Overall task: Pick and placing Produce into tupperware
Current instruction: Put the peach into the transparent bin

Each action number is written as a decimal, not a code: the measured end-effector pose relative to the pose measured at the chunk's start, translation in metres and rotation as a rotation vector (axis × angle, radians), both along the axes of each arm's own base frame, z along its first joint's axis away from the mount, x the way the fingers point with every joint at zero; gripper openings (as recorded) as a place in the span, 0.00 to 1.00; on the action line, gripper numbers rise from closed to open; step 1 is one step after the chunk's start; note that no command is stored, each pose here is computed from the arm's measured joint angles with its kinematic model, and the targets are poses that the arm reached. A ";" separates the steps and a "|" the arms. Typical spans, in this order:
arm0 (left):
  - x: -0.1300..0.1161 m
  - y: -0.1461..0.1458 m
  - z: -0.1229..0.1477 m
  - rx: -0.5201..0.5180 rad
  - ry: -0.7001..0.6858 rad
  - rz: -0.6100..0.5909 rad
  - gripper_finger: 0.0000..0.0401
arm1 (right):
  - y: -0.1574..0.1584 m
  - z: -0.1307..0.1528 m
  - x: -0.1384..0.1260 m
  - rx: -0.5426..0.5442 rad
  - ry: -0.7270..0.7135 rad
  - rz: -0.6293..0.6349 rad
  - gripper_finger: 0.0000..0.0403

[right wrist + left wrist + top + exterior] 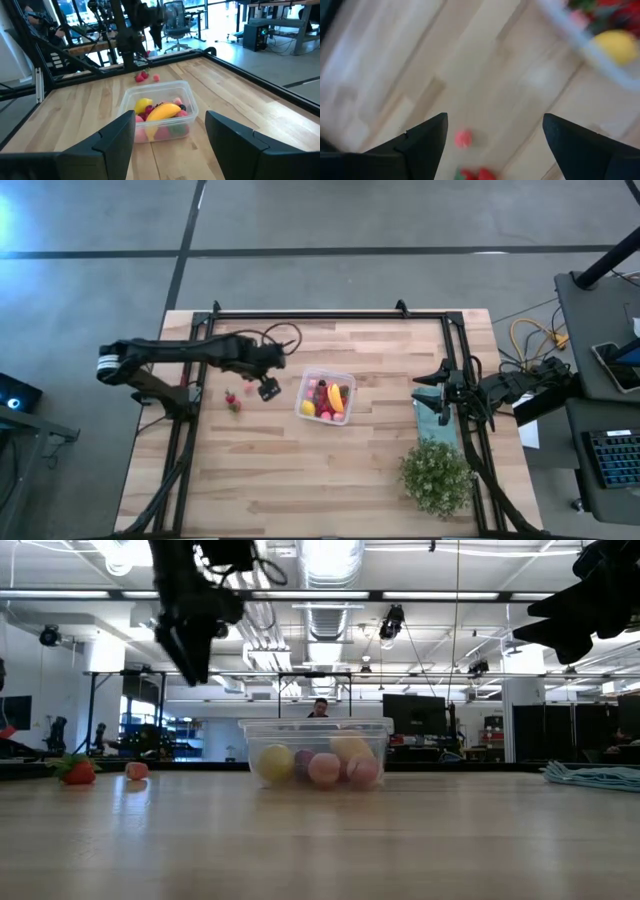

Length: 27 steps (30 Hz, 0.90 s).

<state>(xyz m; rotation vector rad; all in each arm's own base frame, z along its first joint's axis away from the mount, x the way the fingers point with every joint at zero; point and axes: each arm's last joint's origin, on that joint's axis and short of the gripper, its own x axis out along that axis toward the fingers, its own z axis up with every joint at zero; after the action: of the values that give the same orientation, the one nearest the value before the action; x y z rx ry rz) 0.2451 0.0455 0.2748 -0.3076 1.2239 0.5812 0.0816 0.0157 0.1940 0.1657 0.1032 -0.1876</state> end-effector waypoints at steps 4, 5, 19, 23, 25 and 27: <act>-0.016 -0.002 -0.027 -0.036 0.010 0.109 0.78 | 0.000 0.000 0.000 0.000 0.000 0.000 0.58; -0.020 -0.002 -0.036 -0.059 0.034 0.131 0.78 | 0.000 0.000 0.000 0.000 0.000 0.000 0.58; -0.054 0.012 -0.094 -0.192 0.096 0.326 0.78 | 0.000 0.000 0.000 0.000 0.000 0.000 0.58; -0.046 0.017 -0.100 -0.180 0.031 0.308 0.78 | 0.000 0.000 0.000 0.000 0.000 0.000 0.58; -0.045 0.021 -0.108 -0.185 0.085 0.304 0.77 | 0.000 0.000 0.000 0.000 0.000 0.000 0.58; -0.045 0.024 -0.117 -0.194 0.149 0.310 0.75 | 0.000 0.000 0.000 0.000 0.000 0.000 0.58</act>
<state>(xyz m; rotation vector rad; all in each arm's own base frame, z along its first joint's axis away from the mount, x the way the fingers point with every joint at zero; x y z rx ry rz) 0.1997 0.0695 0.1579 -0.6350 1.3908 0.7638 0.0816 0.0157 0.1941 0.1658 0.1030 -0.1877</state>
